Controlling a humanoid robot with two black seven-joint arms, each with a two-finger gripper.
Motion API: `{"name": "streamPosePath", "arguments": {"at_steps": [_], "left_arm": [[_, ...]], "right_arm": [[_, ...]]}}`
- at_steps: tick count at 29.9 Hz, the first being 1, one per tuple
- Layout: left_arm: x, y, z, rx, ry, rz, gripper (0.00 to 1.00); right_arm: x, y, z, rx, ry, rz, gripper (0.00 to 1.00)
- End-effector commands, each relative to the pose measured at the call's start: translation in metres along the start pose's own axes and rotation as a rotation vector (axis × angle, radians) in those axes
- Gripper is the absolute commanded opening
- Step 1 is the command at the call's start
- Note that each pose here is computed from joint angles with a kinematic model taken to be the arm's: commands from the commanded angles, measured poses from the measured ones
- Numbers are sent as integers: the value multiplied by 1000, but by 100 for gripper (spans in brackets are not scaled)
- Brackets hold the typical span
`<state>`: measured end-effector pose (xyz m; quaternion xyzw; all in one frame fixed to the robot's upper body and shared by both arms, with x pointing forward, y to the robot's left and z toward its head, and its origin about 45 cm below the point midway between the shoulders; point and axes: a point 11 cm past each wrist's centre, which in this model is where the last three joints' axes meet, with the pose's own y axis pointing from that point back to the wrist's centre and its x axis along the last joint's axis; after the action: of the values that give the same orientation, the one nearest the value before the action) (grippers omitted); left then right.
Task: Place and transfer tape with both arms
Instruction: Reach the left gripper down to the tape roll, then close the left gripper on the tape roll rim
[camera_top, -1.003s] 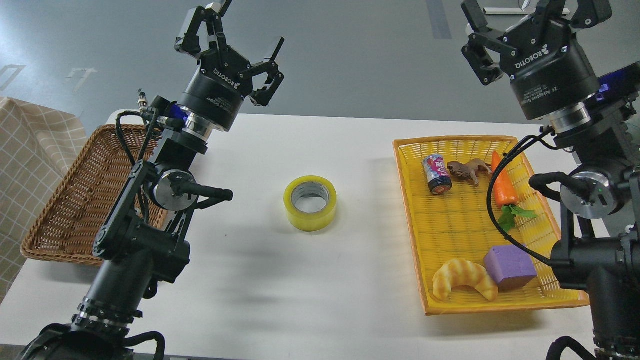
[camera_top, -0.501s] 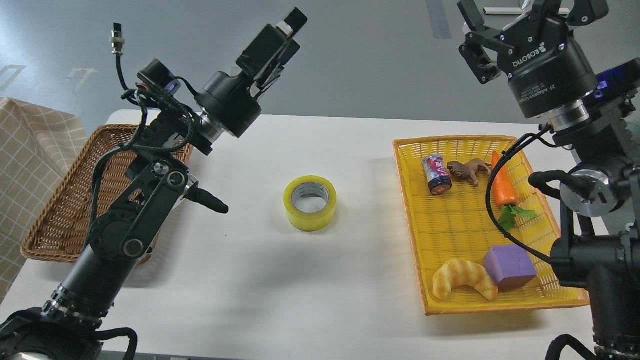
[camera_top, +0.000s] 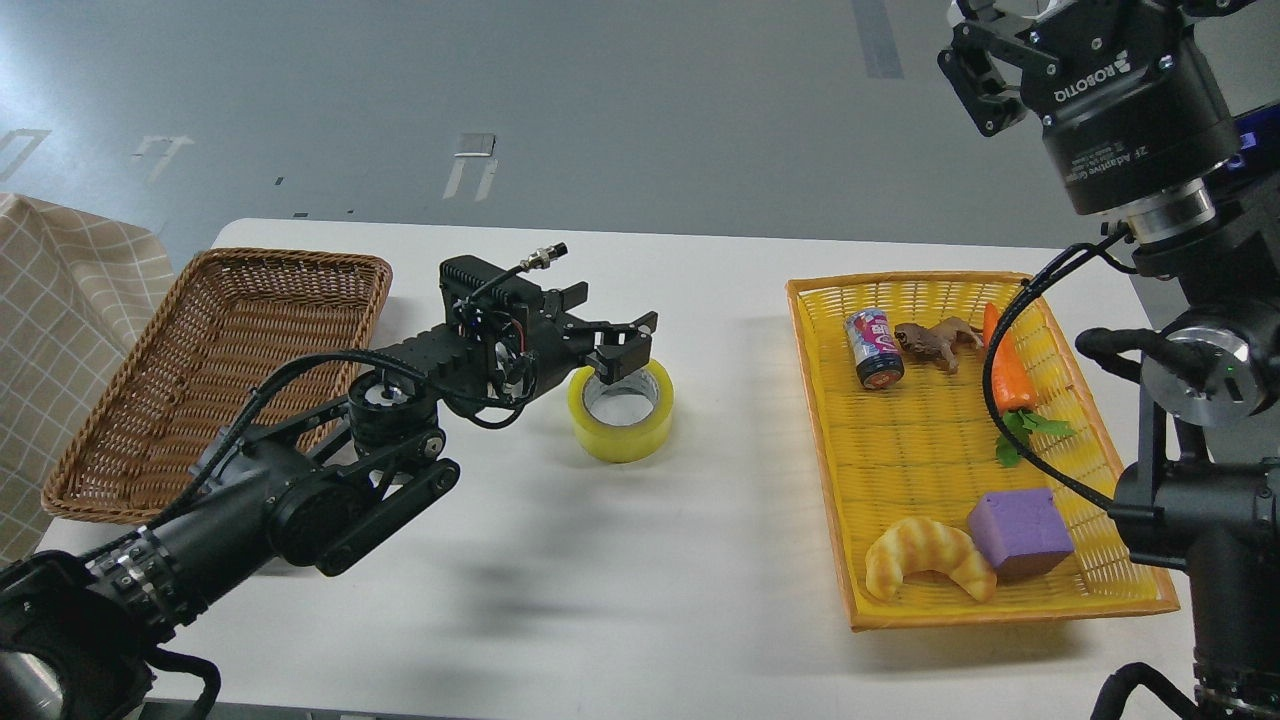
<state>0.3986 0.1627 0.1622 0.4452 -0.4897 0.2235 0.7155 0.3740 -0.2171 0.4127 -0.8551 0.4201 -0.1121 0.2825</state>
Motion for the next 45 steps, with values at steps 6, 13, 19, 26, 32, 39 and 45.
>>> {"name": "streamPosePath", "arguments": {"at_steps": [6,13,19,26,32,39,45], "left_arm": [[-30,-8,5,-14,-118,-111,93],[-39,-7,7,-19,-116,-127,92],[-42,-4,0,-7,-122,-119,87],[-59,7,-13,7,-113,-137,86],[-72,18,-29,-4,-114,-169,58],[-83,21,-47,25,-107,-203,44],[-84,21,-48,25,-105,-205,28]], "right_arm": [[8,4,-8,21,13,38,100],[12,8,-6,14,11,55,100],[11,10,-6,14,12,56,100],[11,10,-9,5,24,48,100],[7,8,-14,22,30,44,100],[11,13,-12,10,31,74,100],[12,16,-8,-1,29,80,100]]}}
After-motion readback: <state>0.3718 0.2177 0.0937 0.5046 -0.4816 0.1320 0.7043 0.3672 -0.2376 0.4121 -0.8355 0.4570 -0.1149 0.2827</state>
